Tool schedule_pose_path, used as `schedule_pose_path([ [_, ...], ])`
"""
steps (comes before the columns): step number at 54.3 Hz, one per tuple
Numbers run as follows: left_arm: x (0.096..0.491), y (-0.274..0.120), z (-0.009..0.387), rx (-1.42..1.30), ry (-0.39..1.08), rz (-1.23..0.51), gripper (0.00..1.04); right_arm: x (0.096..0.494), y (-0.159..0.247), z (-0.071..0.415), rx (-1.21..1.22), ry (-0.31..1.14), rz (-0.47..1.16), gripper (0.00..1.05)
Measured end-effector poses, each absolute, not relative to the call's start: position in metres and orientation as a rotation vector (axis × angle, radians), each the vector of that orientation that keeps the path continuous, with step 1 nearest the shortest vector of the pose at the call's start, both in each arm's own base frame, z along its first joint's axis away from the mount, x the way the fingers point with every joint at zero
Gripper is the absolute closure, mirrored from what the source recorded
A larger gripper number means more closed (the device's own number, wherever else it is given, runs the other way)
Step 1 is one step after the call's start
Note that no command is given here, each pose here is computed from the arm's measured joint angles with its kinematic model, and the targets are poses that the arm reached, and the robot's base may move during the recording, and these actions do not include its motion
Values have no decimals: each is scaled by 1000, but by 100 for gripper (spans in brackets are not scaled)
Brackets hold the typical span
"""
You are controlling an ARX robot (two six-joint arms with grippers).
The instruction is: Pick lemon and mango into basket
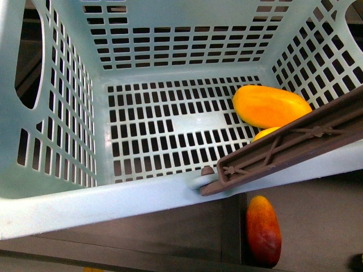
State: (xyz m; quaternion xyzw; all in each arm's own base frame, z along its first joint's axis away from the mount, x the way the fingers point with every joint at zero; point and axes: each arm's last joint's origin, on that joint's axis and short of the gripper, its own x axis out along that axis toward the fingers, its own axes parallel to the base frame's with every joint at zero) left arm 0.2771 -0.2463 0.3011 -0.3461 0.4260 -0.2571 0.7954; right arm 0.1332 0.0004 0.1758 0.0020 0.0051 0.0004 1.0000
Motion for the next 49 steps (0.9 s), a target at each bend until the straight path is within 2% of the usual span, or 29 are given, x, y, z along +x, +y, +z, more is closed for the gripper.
schedule_pose_path([
  [49,277,-246,301,-744,916,-554,100,109,0,172,3,-18,1,103],
])
